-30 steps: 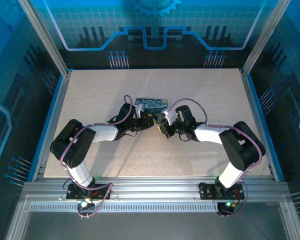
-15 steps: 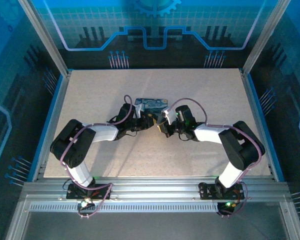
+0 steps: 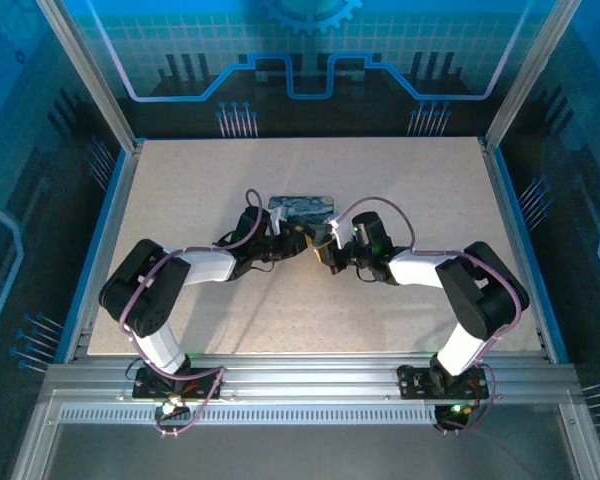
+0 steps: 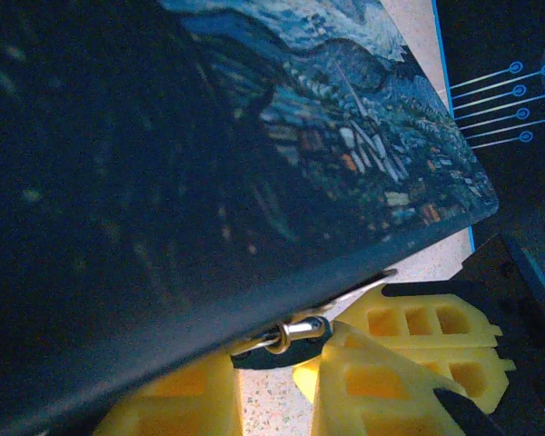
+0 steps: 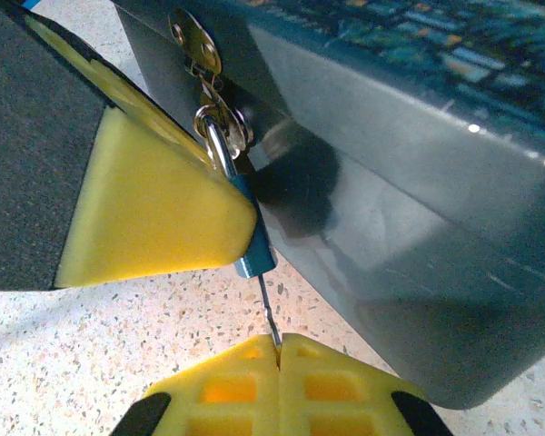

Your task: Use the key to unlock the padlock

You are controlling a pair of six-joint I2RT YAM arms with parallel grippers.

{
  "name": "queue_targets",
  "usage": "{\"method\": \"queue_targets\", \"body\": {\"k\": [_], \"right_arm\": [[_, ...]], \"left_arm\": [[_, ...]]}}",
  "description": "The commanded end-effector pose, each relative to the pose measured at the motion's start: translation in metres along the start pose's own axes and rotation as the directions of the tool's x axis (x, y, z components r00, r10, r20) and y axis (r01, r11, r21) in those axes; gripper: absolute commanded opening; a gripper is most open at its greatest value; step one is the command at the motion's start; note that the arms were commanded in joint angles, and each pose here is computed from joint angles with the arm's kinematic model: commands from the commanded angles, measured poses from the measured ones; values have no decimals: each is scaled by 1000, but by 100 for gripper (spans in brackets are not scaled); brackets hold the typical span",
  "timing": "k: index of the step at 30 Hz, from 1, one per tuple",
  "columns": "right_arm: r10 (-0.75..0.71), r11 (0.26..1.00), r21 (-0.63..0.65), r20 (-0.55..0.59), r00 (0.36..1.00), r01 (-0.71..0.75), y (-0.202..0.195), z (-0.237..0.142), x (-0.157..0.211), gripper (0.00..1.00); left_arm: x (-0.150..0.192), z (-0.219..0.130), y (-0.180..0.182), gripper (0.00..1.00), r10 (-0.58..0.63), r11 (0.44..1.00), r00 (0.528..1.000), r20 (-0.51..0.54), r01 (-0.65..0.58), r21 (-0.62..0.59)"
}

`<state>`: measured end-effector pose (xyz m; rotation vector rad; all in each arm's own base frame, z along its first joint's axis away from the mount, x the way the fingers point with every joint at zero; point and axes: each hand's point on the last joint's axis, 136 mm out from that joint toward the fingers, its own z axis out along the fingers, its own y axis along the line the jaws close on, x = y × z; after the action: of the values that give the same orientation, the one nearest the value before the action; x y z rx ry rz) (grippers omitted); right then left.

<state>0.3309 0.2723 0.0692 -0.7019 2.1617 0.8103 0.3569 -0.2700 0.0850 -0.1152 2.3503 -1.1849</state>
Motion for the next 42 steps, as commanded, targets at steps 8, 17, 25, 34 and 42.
{"method": "queue_targets", "body": {"k": [8,17,25,34,42], "right_arm": [[-88,995,-43,135,987,95,13,3,-28,0],[-134,989,-43,166,977,143,13,6,-36,0],[-137,984,-80,223,965,158,20,5,-62,0],[-93,980,-148,243,966,131,31,6,-72,0],[-10,989,-142,166,986,34,22,13,-42,0]], "left_arm": [[6,-4,-37,18,31,994,999,-17,-29,104],[8,-6,-41,18,30,993,999,-26,-27,111],[11,-6,-39,18,33,994,999,-36,-29,103],[15,-2,-34,19,26,995,999,-46,-21,100],[20,7,-19,30,-7,997,999,-46,10,79]]}}
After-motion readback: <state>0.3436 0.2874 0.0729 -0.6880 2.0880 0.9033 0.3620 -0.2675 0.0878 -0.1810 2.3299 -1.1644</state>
